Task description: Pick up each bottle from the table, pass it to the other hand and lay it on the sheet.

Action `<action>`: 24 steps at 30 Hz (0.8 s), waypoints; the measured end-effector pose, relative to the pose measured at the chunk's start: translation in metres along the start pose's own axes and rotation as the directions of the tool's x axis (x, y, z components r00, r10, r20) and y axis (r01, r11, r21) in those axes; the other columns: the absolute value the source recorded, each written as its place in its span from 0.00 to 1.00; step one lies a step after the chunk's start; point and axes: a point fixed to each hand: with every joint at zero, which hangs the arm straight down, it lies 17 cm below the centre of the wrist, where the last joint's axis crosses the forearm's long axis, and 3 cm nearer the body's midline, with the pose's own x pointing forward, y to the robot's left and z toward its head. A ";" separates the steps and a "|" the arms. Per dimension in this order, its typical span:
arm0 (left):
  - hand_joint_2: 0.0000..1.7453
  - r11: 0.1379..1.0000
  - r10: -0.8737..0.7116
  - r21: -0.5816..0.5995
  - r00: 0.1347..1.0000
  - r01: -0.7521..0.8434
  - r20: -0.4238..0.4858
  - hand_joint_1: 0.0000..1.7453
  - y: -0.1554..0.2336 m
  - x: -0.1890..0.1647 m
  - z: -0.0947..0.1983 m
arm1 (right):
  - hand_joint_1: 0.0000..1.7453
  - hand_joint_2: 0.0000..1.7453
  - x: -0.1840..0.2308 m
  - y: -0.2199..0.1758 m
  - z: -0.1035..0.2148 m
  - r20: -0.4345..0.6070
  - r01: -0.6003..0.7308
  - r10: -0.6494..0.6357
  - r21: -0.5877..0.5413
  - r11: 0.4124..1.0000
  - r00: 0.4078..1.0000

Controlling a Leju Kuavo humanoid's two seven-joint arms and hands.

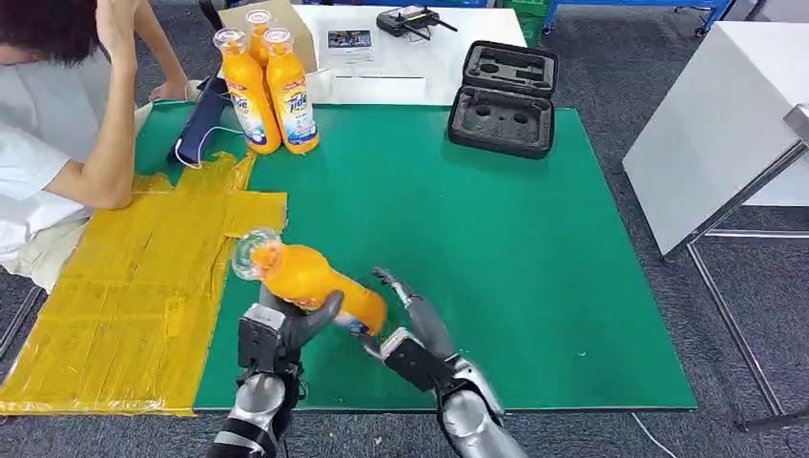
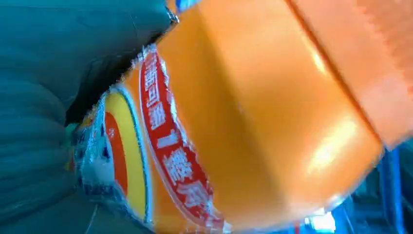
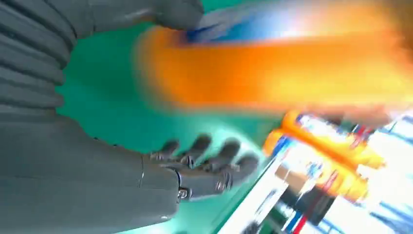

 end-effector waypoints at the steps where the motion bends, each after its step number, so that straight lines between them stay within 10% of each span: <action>1: 1.00 0.995 -0.101 0.031 0.994 0.100 0.029 1.00 0.010 0.004 -0.003 | 0.00 1.00 0.003 -0.006 0.000 0.010 0.005 -0.004 -0.017 1.000 1.000; 10: 1.00 0.579 -0.796 0.107 0.531 0.809 0.290 1.00 0.018 0.025 -0.011 | 0.00 1.00 0.041 -0.055 -0.006 0.125 0.058 -0.041 -0.139 0.989 0.991; 13: 1.00 0.345 -0.926 0.105 0.320 0.933 0.201 1.00 0.044 0.010 -0.027 | 0.00 1.00 0.049 -0.067 -0.009 0.152 0.076 -0.051 -0.162 0.984 0.987; 17: 1.00 0.253 -0.967 0.113 0.252 0.961 0.016 1.00 0.082 -0.003 -0.053 | 0.00 1.00 0.057 -0.079 -0.010 0.182 0.095 -0.061 -0.182 0.979 0.981; 24: 1.00 -0.194 -0.974 -0.288 -0.149 0.938 0.169 1.00 0.094 -0.137 -0.046 | 0.00 1.00 0.080 -0.097 -0.016 0.258 0.201 -0.149 -0.186 0.962 0.955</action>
